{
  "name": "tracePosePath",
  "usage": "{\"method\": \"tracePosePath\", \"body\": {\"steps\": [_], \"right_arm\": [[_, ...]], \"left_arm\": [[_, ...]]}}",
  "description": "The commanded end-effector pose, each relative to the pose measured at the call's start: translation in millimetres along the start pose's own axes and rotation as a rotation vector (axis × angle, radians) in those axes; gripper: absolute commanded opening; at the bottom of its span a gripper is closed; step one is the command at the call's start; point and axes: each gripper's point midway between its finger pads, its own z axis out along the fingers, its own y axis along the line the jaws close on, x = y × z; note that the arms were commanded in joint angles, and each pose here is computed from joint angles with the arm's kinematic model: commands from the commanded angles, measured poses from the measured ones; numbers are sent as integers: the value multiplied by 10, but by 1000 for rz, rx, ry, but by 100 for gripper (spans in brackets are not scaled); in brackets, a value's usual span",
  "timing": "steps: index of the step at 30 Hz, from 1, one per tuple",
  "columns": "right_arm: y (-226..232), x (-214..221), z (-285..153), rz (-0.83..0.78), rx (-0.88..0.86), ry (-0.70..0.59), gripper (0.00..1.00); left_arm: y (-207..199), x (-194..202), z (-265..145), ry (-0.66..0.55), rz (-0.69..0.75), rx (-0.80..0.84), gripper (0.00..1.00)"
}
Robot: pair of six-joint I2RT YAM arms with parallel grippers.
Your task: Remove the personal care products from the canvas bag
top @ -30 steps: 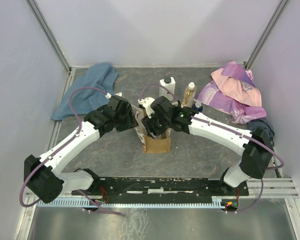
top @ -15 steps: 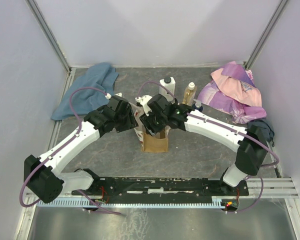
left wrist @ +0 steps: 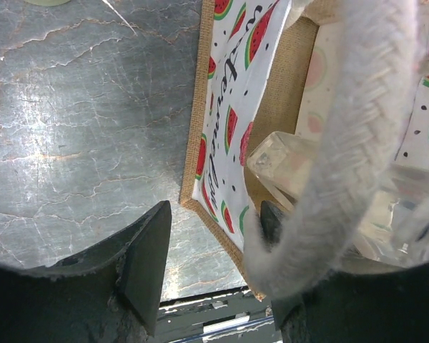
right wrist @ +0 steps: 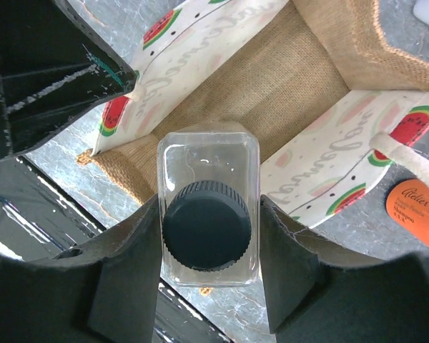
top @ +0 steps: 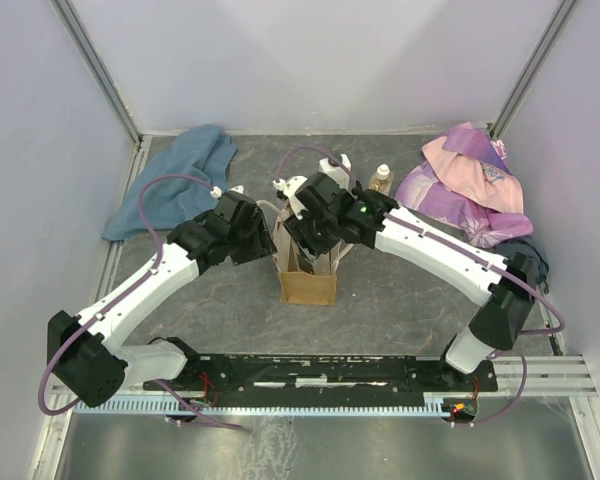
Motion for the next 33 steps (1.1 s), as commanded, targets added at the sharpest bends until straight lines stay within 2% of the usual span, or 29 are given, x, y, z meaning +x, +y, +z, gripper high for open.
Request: {"method": "tracePosePath", "body": {"steps": [1,12,17,23,27,33], "right_arm": [[-28,-589,-602,36,7,-235,31],[-280,-1020,-1419,37,131,-427,34],[-497,-1190,-1765,42,239,-501,34],[-752,-1366,-2100,97,299,-609,34],[-943,-1418,-2335,138,343,-699,38],[-1357,-1312,-2329,215,410,-678,36]], "left_arm": [[-32,-75,-77,-41,-29,11,60],[21,-42,-70,-41,-35,1,61],[43,-29,-74,-42,-35,-3,61],[91,-37,-115,-58,-33,-15,62],[103,-87,-157,-68,-18,-32,62],[99,-116,-158,-74,-7,-39,63]]}}
